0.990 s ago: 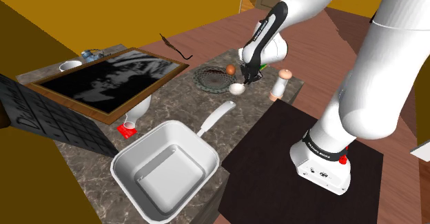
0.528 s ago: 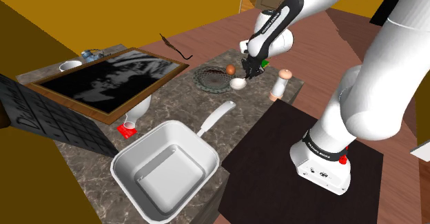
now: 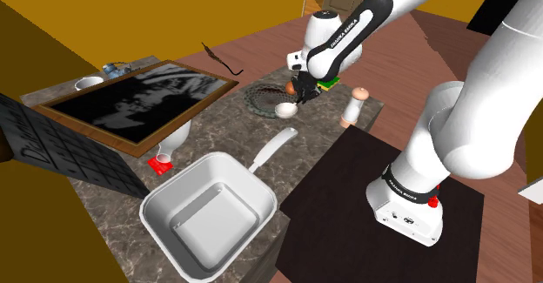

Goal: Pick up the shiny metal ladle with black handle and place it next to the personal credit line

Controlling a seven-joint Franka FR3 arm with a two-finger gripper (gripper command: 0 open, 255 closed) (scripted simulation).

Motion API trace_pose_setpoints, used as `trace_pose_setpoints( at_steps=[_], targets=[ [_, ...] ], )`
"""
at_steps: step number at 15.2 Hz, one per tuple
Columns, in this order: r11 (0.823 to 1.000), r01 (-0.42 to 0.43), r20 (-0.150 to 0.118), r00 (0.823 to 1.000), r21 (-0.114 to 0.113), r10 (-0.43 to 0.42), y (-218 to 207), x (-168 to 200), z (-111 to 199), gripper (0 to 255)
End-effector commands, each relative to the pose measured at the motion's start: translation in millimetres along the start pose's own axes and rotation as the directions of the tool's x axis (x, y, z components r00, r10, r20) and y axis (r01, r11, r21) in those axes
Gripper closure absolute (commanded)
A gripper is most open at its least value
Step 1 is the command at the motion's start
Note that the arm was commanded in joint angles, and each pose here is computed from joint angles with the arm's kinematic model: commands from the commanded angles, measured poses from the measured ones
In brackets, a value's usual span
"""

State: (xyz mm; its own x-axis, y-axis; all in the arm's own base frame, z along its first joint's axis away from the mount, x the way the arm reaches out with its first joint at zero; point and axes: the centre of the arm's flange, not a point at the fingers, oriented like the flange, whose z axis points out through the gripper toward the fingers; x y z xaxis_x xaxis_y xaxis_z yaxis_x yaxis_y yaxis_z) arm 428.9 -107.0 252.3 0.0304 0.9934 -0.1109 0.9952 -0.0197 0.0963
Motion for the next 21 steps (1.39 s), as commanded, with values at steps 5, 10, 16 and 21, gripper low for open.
trace_pose_setpoints(
  at_steps=[5, 10, 16, 21],
  targets=[
    [1.000, -0.002, 0.000, 1.000, 0.000, 0.002, 15.2, 78.3, -6.7, 255],
    [1.000, -0.002, 0.000, 1.000, 0.000, 0.002, 28.1, 142.7, -12.9, 255],
    [1.000, -0.002, 0.000, 1.000, 0.000, 0.002, 43.5, 220.1, -20.5, 255],
    [1.000, -0.002, 0.000, 1.000, 0.000, 0.002, 56.4, 284.5, -26.7, 255]
  ],
)
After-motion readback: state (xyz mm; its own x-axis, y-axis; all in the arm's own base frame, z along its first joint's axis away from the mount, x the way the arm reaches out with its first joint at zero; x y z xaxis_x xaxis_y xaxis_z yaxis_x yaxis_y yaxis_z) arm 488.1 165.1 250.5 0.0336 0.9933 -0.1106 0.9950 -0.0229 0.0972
